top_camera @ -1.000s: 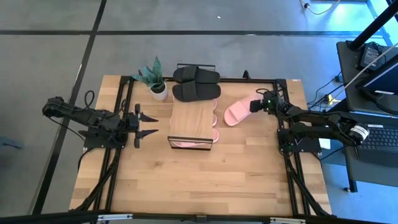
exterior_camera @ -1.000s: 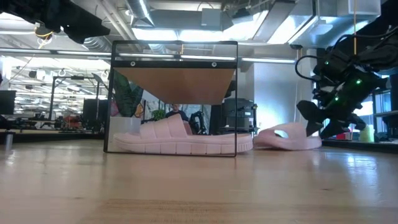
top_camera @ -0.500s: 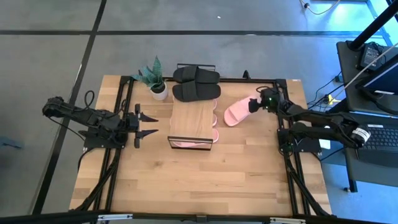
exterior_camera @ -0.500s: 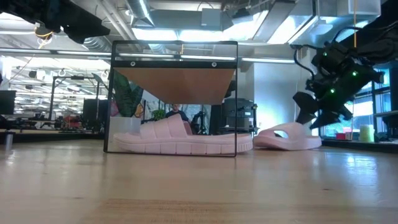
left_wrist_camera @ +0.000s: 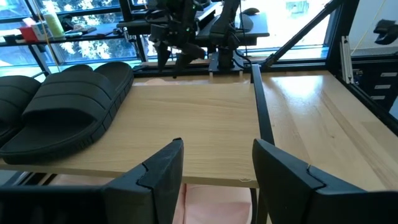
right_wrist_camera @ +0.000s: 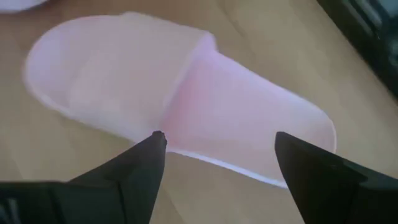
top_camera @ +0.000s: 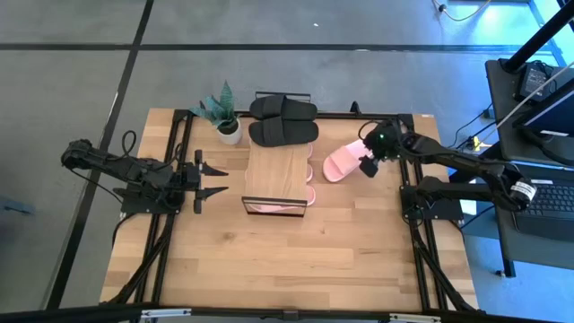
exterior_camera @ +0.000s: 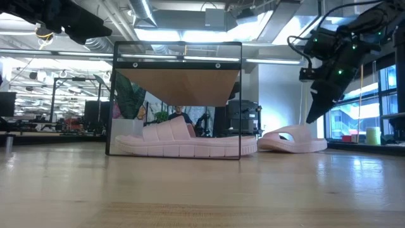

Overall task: Pick and place slides into the shelf
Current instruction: Put the pink slide under the shelf

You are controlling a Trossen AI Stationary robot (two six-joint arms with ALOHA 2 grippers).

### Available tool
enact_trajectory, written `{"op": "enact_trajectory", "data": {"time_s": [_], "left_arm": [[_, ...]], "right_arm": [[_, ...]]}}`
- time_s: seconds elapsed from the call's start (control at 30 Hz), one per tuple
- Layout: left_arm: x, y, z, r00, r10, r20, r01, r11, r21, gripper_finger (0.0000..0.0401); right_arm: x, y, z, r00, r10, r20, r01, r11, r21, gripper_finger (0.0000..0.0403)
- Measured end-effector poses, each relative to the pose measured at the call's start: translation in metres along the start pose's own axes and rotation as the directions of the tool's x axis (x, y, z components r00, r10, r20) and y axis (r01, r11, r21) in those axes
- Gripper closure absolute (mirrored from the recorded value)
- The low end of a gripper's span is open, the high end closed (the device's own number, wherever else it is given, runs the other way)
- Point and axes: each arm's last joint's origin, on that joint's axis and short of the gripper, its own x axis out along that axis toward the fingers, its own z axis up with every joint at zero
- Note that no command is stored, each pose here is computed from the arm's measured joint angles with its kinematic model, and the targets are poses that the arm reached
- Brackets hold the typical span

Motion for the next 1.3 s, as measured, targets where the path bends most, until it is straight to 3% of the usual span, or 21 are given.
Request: {"op": "enact_trajectory", "data": {"time_s": [0.1, 0.37, 0.5, 0.57, 0.7, 0.8, 1.17, 1.3], "left_arm": [[0.0, 0.0, 0.0, 1.0, 0.0, 0.0, 0.0, 1.0, 0.0, 0.0216], [0.0, 0.0, -0.001, 1.0, 0.001, -0.009, -0.001, 1.0, 0.005, 0.0216], [0.0, 0.0, -0.003, 0.999, 0.001, -0.032, -0.001, 1.0, 0.016, 0.0216], [0.0, 0.0, -0.004, 0.999, 0.002, -0.037, -0.001, 1.0, 0.018, 0.0216], [0.001, 0.0, -0.008, 0.999, 0.002, -0.045, -0.001, 1.0, 0.021, 0.0216], [0.003, -0.001, -0.014, 0.998, 0.003, -0.062, -0.001, 1.0, 0.029, 0.0216], [0.007, -0.003, -0.025, 0.998, 0.004, -0.07, -0.001, 0.999, 0.033, 0.0216], [0.007, -0.003, -0.025, 0.997, 0.004, -0.071, -0.001, 0.999, 0.034, 0.0216]], "right_arm": [[-0.001, 0.007, 0.003, 1.0, 0.008, -0.006, -0.009, 0.995, -0.095, 0.0104], [-0.003, 0.014, 0.018, 0.99, -0.01, 0.144, 0.029, 0.991, -0.129, 0.0104], [-0.006, 0.013, 0.03, 0.962, -0.012, 0.273, 0.039, 0.995, -0.091, 0.0104], [-0.006, 0.014, 0.032, 0.955, 0.0, 0.297, 0.042, 0.99, -0.135, 0.0104], [-0.005, 0.015, 0.026, 0.973, 0.014, 0.228, 0.075, 0.923, -0.377, 0.0104], [-0.003, 0.015, 0.019, 0.987, 0.019, 0.158, 0.061, 0.873, -0.484, 0.0108], [-0.002, 0.014, 0.005, 0.998, -0.053, 0.015, 0.052, 0.82, -0.569, 0.0168], [-0.002, 0.014, -0.002, 0.997, -0.051, -0.055, 0.001, 0.742, -0.671, 0.0171]]}}
